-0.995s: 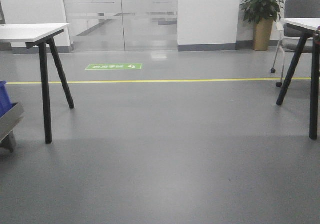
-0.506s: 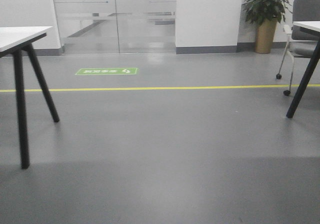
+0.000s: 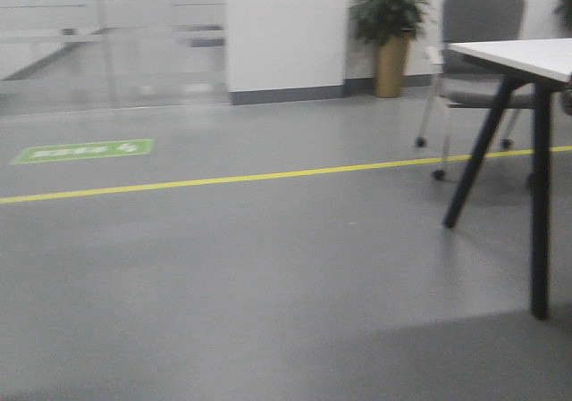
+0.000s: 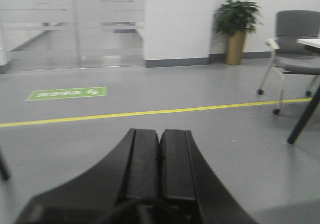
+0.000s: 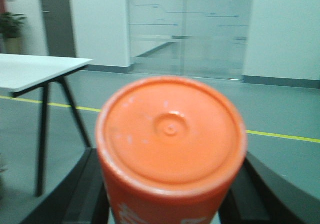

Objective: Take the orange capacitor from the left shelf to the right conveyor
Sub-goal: 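Carry the cylinder in the right gripper to the red conveyor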

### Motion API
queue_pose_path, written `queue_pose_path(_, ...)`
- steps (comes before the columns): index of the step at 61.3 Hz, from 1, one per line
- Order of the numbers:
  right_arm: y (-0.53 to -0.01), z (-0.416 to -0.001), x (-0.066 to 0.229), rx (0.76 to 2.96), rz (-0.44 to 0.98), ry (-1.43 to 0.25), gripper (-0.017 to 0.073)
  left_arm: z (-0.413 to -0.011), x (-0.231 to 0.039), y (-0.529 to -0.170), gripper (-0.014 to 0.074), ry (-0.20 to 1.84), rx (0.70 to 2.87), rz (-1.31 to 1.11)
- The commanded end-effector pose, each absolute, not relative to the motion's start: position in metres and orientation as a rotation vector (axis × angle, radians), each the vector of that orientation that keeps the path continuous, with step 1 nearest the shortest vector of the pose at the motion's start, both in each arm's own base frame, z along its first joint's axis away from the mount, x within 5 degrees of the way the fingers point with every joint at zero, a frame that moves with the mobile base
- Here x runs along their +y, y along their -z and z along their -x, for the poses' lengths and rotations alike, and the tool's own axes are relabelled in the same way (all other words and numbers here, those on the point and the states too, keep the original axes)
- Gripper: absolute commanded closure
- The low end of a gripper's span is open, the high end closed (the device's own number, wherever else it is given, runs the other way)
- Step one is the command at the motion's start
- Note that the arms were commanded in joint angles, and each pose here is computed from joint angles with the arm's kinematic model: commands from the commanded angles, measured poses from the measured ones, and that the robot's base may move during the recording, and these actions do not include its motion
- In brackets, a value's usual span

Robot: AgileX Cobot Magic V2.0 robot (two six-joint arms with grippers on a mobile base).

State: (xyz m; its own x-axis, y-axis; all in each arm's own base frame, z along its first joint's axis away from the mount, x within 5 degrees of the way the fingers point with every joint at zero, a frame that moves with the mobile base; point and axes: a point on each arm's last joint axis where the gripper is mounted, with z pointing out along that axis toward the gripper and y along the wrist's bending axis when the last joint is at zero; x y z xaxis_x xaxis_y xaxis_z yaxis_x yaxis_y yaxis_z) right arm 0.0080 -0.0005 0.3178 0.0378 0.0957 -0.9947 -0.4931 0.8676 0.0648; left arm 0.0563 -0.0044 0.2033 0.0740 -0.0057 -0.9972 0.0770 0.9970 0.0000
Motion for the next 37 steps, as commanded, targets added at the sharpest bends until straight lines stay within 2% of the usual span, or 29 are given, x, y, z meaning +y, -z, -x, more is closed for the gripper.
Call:
queue_pose_path(1, -0.3333, -0.0025, -0.0034, 1.350, 0.317, -0.469, 0.0504, -0.0559, -0.0044, -0.2130, 0.0699, 0.070, 1.414, -0.052)
queue_pose_path(37, -0.3333, -0.0025, -0.0034, 1.350, 0.317, -0.469, 0.0504, -0.0559, -0.0044, -0.2130, 0.0699, 0.070, 1.414, -0.052)
